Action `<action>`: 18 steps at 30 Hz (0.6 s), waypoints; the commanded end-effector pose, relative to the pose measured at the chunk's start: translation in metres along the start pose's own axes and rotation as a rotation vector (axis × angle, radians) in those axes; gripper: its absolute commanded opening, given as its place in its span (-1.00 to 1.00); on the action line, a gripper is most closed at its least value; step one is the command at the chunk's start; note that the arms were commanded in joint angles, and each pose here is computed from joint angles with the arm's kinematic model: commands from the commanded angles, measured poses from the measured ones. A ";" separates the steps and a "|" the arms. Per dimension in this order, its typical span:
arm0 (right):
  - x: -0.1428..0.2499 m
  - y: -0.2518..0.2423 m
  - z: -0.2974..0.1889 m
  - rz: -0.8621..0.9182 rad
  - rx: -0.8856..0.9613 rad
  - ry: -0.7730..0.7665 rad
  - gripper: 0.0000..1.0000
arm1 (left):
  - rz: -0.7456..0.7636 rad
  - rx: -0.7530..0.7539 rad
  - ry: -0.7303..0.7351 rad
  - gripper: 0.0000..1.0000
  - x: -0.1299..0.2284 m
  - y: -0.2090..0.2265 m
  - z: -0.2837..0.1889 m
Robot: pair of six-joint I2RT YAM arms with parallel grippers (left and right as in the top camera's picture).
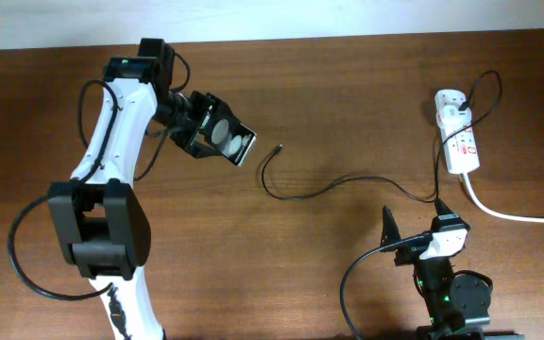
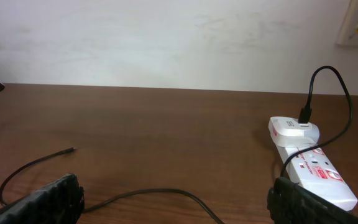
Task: Plug charger to phone and switch on socket
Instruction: 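Raise and tilt the held phone toward the table centre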
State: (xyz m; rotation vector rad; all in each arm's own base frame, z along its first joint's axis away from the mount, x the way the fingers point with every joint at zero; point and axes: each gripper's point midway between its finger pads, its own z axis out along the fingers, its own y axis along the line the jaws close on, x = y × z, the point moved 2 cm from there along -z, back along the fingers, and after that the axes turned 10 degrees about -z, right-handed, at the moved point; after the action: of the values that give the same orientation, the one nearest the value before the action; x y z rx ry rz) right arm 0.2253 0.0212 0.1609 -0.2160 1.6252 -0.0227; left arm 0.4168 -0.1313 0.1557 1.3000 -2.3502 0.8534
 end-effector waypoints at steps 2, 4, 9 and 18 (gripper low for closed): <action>0.002 0.001 0.000 -0.001 -0.003 0.005 0.97 | -0.031 0.037 0.097 -1.00 0.015 -0.006 -0.007; 0.002 0.001 0.000 -0.001 -0.003 0.005 0.97 | -0.039 0.051 0.143 -1.00 0.022 -0.007 -0.008; 0.002 0.001 0.000 -0.001 -0.003 0.005 0.97 | -0.057 0.077 0.233 -1.00 0.036 -0.010 -0.011; 0.002 0.001 0.000 -0.001 -0.003 0.005 0.97 | -0.061 0.098 0.284 -1.00 0.044 -0.013 -0.013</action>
State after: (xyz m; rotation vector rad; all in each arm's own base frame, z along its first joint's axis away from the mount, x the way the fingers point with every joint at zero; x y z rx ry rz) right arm 0.2253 0.0212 0.1609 -0.2166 1.6252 -0.0233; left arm 0.4002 -0.1538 0.1819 1.2109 -2.1041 1.0039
